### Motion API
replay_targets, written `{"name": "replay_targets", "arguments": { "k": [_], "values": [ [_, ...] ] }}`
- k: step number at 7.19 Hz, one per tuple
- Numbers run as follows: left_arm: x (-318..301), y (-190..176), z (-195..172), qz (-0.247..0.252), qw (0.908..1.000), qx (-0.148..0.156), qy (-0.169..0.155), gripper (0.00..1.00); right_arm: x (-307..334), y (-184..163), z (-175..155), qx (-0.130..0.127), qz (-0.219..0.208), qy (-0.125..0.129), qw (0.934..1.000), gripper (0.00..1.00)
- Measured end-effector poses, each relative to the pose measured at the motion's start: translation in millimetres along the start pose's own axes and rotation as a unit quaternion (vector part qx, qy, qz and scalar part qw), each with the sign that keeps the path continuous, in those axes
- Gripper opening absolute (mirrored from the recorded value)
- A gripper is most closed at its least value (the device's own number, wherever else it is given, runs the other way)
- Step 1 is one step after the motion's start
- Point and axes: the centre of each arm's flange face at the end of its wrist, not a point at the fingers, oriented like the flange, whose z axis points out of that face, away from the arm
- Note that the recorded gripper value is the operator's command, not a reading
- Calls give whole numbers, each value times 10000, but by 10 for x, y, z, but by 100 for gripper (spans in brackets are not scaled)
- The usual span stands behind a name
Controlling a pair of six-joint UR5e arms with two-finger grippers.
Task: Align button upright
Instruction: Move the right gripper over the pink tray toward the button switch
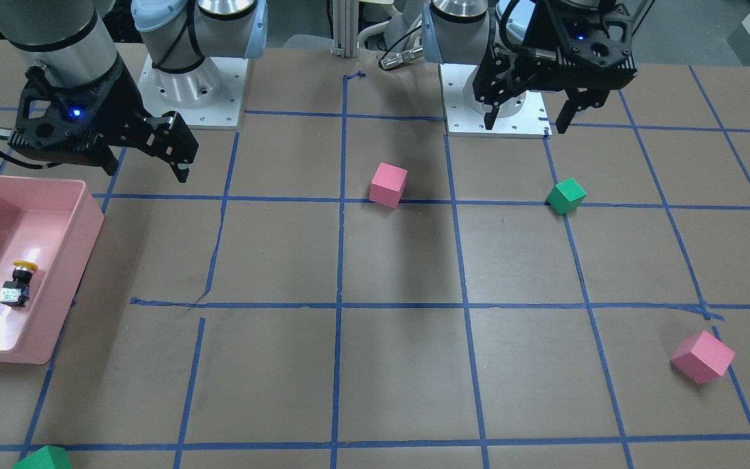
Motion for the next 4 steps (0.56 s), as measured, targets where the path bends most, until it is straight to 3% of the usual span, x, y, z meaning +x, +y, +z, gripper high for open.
{"name": "replay_targets", "arguments": {
  "k": [4],
  "values": [
    [-1,-1,1,-2,10000,-1,0,100,67,-64,49,41,-82,-9,10000,100]
  ]
}}
